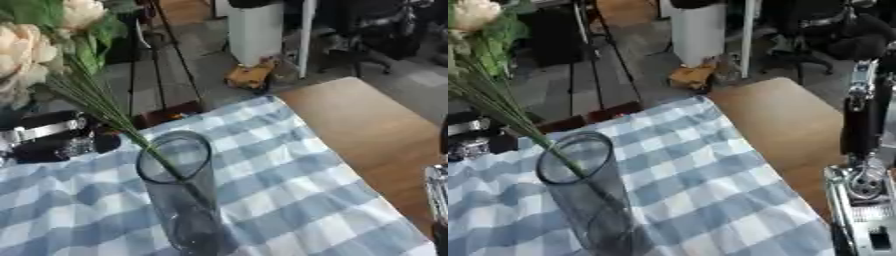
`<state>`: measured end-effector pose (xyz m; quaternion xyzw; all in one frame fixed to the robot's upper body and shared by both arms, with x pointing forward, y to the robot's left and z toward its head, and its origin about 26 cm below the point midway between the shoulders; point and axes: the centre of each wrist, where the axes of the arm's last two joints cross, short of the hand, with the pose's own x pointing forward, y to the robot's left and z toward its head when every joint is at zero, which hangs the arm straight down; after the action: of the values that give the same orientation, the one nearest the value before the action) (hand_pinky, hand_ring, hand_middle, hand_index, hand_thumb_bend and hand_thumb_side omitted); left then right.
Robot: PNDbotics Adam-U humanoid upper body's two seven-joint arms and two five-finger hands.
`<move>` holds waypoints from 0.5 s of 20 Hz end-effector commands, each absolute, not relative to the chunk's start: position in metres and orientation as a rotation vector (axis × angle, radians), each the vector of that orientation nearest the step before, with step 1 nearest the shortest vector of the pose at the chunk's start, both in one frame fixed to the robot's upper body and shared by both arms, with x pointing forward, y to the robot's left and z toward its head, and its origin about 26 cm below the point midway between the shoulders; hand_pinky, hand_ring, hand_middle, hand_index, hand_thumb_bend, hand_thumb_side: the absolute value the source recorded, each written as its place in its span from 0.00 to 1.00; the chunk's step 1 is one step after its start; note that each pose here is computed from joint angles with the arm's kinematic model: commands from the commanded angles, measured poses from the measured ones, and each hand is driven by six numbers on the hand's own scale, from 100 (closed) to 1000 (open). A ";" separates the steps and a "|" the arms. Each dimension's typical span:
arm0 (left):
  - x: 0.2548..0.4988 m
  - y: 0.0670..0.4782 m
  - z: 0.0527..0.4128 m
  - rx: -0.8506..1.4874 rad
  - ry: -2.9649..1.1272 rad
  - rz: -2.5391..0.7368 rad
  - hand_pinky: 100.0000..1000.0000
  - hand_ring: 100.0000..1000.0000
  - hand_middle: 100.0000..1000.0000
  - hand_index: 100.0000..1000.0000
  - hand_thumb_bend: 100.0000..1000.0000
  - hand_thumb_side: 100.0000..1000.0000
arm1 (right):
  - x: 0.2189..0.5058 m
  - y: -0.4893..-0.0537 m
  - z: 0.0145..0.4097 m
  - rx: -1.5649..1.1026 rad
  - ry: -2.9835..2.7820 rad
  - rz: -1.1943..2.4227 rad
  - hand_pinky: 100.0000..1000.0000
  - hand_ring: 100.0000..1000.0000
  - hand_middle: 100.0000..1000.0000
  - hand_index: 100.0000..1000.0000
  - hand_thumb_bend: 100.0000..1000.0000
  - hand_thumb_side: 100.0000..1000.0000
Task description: Arrange flowers into the vase.
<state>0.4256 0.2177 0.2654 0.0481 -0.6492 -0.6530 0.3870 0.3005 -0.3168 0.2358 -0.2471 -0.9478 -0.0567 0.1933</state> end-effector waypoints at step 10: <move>0.412 0.268 0.273 0.215 -1.592 -1.619 0.72 0.95 0.96 1.00 0.49 1.00 | 0.297 -0.319 0.246 -0.731 -2.695 -0.159 0.81 0.83 0.47 0.79 0.00 0.78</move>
<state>0.4174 0.2559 0.2540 0.0627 -0.6296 -0.6468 0.4259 0.3003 -0.3178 0.2360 -0.2492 -0.9474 -0.0618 0.1911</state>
